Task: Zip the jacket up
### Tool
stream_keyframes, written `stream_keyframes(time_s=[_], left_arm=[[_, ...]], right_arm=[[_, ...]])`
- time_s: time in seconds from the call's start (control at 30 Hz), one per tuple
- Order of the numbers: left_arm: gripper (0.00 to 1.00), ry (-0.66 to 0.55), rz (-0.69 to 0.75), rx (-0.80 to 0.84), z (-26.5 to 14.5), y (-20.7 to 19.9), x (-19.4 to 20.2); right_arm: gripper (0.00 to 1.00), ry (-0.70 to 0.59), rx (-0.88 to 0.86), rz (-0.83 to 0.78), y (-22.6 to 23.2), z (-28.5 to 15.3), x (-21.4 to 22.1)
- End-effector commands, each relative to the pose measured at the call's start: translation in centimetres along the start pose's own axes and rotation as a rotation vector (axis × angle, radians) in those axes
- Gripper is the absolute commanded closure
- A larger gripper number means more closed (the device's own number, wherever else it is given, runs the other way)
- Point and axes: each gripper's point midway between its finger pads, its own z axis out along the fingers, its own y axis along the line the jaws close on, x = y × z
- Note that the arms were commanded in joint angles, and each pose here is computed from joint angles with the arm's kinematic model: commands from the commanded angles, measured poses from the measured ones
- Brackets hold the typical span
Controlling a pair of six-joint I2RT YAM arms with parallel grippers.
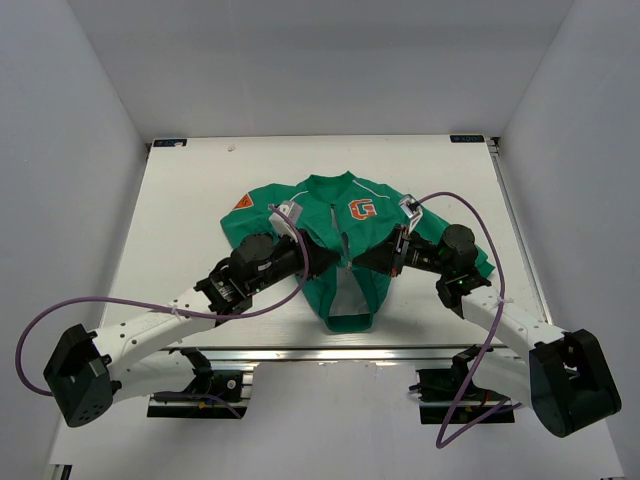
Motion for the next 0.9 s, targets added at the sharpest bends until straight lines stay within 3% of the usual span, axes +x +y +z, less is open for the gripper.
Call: stream_keyframes(time_s=[0.0, 0.87], left_arm=[[1.00, -0.064, 0.007, 0.045, -0.51, -1.31, -1.88], [1.00, -0.050, 0.004, 0.057, -0.17, -1.23, -1.40]], right_arm=[[1.00, -0.012, -0.045, -0.062, 1.40, -0.29, -0.67], [1.00, -0.022, -0.043, -0.079, 1.80, -0.53, -1.16]])
